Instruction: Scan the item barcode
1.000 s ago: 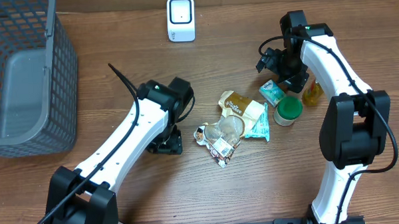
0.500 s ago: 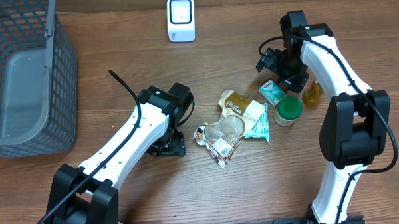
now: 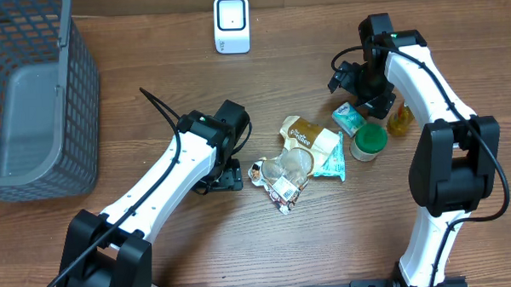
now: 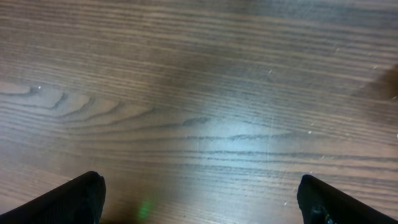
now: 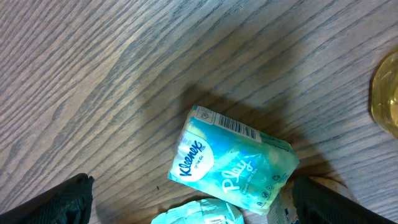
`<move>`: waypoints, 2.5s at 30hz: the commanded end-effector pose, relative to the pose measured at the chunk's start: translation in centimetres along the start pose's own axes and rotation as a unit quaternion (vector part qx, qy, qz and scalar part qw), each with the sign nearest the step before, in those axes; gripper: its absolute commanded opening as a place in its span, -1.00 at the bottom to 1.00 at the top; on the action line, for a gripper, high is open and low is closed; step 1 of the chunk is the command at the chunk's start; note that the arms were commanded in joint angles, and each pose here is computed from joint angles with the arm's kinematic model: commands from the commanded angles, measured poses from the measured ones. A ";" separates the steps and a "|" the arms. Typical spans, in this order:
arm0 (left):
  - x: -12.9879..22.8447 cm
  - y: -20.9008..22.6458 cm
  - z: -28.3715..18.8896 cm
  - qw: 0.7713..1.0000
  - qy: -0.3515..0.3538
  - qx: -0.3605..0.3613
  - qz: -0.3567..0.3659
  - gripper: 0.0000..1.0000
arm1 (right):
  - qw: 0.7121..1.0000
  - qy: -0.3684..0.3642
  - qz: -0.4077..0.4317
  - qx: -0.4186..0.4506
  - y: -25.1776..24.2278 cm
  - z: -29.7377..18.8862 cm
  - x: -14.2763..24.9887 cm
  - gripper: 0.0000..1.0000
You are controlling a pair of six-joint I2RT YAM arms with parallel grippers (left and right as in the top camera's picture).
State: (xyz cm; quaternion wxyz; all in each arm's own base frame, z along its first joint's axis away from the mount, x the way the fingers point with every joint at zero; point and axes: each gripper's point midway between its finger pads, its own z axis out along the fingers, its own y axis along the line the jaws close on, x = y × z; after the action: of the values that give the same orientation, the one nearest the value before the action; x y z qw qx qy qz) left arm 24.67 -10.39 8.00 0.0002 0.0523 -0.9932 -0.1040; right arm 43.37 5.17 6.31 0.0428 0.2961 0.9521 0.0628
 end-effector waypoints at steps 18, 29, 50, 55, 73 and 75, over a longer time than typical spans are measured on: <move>-3.0 -1.8 -0.2 0.997 -0.065 0.034 -0.012 0.99 | 1.000 -0.019 -0.002 -0.016 0.7 -1.6 -0.8 1.00; -4.6 -2.3 -1.5 0.990 -0.124 0.062 -0.025 0.99 | 1.000 -0.019 -0.002 -0.016 0.7 -1.6 -0.8 1.00; -2.3 2.1 -0.4 0.947 -0.275 0.136 -0.094 1.00 | 1.000 -0.019 -0.002 -0.016 0.7 -1.6 -0.8 1.00; -2.9 3.2 -0.3 0.935 -0.315 0.120 -0.112 0.99 | 1.000 -0.019 -0.002 -0.016 0.7 -1.6 -0.8 1.00; -1.6 7.1 1.5 0.938 -0.339 0.011 -0.077 1.00 | 1.000 -0.019 -0.002 -0.016 0.7 -1.6 -0.8 1.00; -1.0 6.7 2.2 0.943 -0.329 0.016 -0.047 0.99 | 1.000 -0.019 -0.002 -0.016 0.7 -1.6 -0.8 1.00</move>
State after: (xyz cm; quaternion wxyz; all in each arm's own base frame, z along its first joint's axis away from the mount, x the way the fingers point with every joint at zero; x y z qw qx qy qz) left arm 25.55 -4.06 7.59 -0.3343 0.1023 -0.9339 -0.0753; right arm 43.36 5.17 6.30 0.0425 0.2961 0.9522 0.0627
